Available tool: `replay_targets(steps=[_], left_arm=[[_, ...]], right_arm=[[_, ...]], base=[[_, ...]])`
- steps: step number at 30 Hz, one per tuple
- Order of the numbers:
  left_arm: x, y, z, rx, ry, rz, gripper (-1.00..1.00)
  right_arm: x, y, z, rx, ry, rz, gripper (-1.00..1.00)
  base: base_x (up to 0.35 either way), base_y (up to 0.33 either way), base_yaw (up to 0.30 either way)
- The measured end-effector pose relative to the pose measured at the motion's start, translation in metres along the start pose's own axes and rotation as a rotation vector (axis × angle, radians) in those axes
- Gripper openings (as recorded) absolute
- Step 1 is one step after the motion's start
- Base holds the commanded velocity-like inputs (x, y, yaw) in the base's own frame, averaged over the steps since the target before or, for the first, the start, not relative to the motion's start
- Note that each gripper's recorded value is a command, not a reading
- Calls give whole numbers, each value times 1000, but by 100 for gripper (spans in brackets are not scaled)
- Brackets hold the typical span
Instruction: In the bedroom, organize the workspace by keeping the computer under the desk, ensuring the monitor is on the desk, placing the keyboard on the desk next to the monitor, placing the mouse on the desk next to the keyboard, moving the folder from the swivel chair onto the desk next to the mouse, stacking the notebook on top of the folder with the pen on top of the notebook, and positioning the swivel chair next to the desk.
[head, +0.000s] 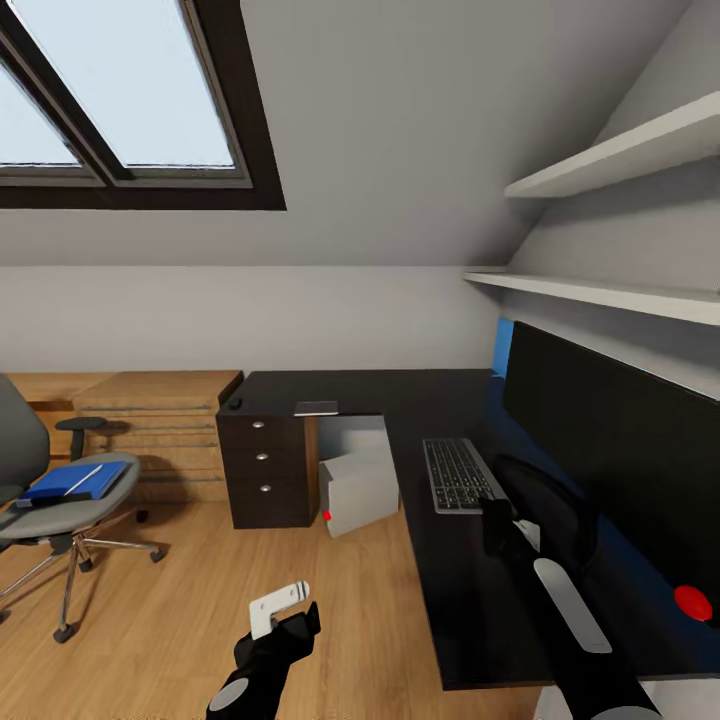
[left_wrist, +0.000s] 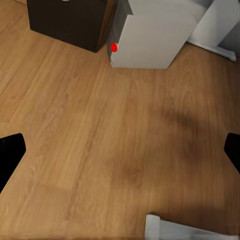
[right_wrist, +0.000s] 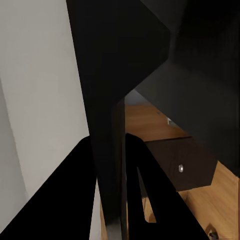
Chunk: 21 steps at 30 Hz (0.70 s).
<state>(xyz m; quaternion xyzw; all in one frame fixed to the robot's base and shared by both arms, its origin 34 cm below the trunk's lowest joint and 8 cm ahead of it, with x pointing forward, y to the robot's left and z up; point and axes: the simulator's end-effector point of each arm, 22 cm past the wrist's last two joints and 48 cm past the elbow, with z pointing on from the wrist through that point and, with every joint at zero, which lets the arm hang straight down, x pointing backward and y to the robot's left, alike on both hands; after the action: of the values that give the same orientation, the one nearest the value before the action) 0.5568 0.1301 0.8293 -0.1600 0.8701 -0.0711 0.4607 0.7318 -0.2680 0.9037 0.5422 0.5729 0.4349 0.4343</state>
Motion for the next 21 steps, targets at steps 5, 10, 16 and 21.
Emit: replay_targets(steps=[5,10,16,21], left_arm=[[-1,1,0,-1,-2,2,100],[-1,1,0,-2,-3,2,100],[-1,1,0,-3,-3,2,100],[-1,1,0,-3,-3,2,100]], right_arm=[[7,-8,1,17,14,-8,-100],[14,-10,1,21,28,-21,-100],[16,-15,1,33,30,-24,-100],[16,-16,1,34,30,-26,-100]], base=[[-61,-52,0],[-8,-6,0],[0,0,0],[-5,-7,0]])
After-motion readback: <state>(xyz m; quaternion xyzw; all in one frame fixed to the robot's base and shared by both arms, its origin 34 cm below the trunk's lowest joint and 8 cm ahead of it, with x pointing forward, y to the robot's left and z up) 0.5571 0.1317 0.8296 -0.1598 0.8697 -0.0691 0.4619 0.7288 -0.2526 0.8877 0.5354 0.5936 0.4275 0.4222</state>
